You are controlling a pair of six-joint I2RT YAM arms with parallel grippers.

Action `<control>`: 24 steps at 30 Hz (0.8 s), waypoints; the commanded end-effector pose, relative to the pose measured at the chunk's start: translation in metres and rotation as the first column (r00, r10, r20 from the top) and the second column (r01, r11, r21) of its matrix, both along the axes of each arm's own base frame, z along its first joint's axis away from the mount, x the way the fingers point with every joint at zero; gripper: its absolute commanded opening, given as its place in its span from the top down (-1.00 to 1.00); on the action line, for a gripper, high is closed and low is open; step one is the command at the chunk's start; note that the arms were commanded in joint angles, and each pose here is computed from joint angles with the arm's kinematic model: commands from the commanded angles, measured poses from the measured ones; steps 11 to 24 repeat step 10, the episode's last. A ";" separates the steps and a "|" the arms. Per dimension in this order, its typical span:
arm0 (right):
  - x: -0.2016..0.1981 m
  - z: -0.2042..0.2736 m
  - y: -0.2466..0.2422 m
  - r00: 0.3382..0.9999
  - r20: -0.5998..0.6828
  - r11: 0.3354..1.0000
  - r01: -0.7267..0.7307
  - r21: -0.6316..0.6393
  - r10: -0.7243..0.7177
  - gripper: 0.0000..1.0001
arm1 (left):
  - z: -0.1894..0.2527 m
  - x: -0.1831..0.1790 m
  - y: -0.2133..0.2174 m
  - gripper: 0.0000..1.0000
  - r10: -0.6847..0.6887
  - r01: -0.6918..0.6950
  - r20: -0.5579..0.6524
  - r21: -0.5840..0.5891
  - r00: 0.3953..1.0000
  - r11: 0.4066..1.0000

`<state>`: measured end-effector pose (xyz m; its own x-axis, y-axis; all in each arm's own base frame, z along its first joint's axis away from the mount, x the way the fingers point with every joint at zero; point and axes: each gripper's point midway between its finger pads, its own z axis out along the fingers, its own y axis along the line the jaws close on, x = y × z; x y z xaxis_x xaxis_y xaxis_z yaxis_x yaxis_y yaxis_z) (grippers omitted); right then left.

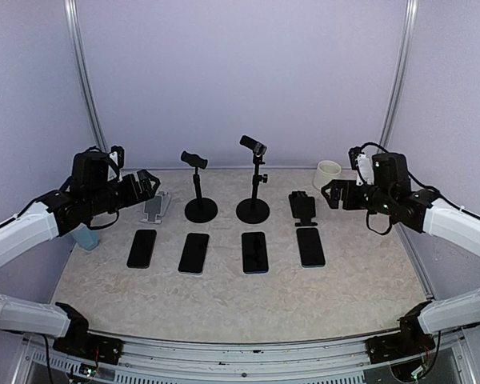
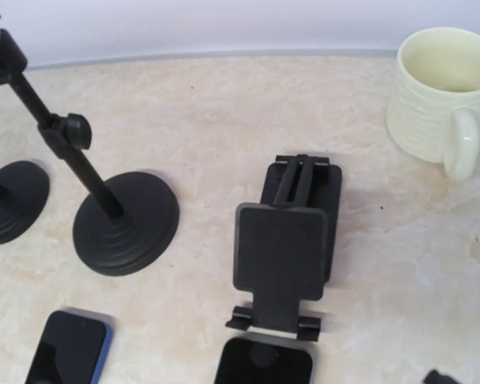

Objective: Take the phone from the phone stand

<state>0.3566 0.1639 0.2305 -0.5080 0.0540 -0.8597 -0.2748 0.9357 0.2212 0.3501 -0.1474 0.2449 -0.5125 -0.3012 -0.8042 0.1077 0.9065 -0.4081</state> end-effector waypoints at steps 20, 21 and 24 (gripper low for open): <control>-0.019 -0.050 -0.008 0.998 -0.030 0.997 -0.052 0.052 0.053 -1.00 | -0.066 -0.031 0.003 -0.98 -0.059 0.062 -0.130 0.020 0.990 0.998; -0.019 -0.050 -0.008 0.998 -0.030 0.997 -0.052 0.052 0.053 -1.00 | -0.066 -0.031 0.003 -0.98 -0.059 0.062 -0.130 0.020 0.990 0.998; -0.019 -0.050 -0.008 0.998 -0.030 0.997 -0.052 0.052 0.053 -1.00 | -0.066 -0.031 0.003 -0.98 -0.059 0.062 -0.130 0.020 0.990 0.998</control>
